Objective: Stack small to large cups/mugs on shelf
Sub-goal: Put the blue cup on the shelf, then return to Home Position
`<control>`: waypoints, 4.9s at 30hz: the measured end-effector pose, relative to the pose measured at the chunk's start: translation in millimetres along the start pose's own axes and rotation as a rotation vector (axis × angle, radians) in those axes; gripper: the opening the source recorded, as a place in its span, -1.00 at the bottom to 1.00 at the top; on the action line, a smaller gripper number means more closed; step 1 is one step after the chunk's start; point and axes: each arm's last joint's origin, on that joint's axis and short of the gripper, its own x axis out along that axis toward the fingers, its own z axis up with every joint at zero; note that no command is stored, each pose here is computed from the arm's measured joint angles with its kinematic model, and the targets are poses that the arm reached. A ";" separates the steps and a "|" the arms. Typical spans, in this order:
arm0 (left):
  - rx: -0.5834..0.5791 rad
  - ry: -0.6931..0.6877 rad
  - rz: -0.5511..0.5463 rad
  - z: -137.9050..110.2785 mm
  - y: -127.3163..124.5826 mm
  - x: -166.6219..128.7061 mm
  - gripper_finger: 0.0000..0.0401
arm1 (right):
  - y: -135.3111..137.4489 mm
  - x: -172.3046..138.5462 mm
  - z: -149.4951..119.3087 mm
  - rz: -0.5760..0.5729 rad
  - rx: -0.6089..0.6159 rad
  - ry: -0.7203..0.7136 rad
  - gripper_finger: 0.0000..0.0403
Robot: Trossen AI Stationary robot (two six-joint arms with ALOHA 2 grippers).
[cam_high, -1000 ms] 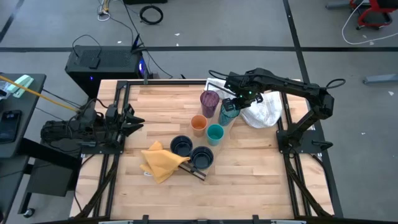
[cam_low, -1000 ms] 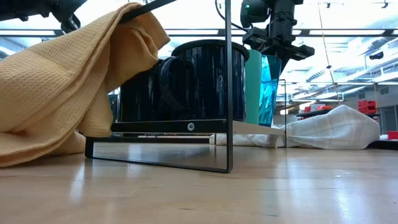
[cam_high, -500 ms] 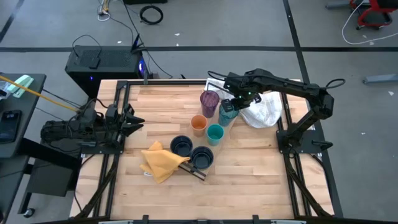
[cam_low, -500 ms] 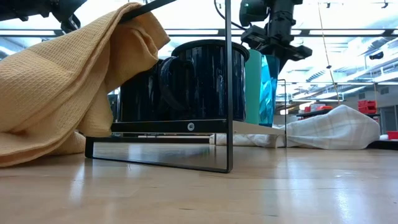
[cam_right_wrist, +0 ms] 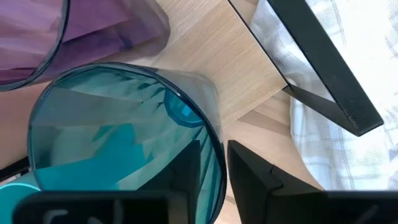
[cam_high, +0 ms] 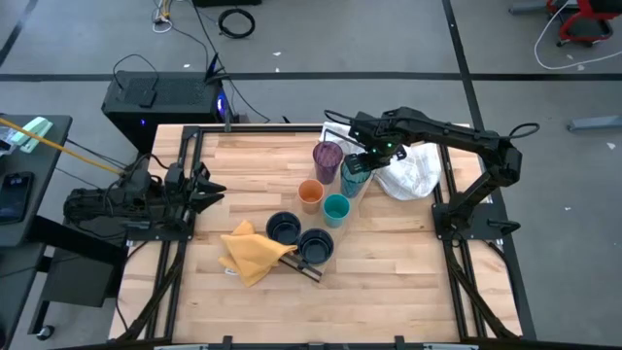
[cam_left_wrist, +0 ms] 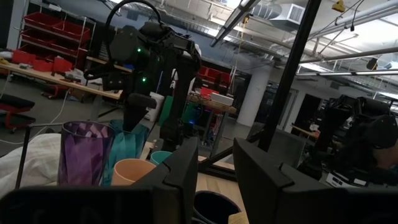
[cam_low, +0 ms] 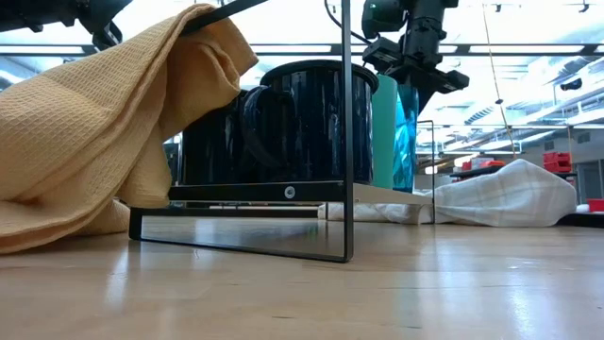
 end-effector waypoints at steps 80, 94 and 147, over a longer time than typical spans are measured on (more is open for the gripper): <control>0.013 0.082 0.114 -13.0 6.6 -0.3 -0.45 | 61.4 -86.1 -188.4 1.117 -0.423 -0.885 -0.35; -0.041 -0.092 0.081 -61.2 22.1 1.1 -0.45 | 31.7 -113.2 -185.9 1.089 -0.421 -0.964 -0.35; 0.304 0.139 0.229 -83.4 31.9 -0.6 -0.50 | 24.1 -65.2 -128.1 1.234 -0.573 -0.855 -0.36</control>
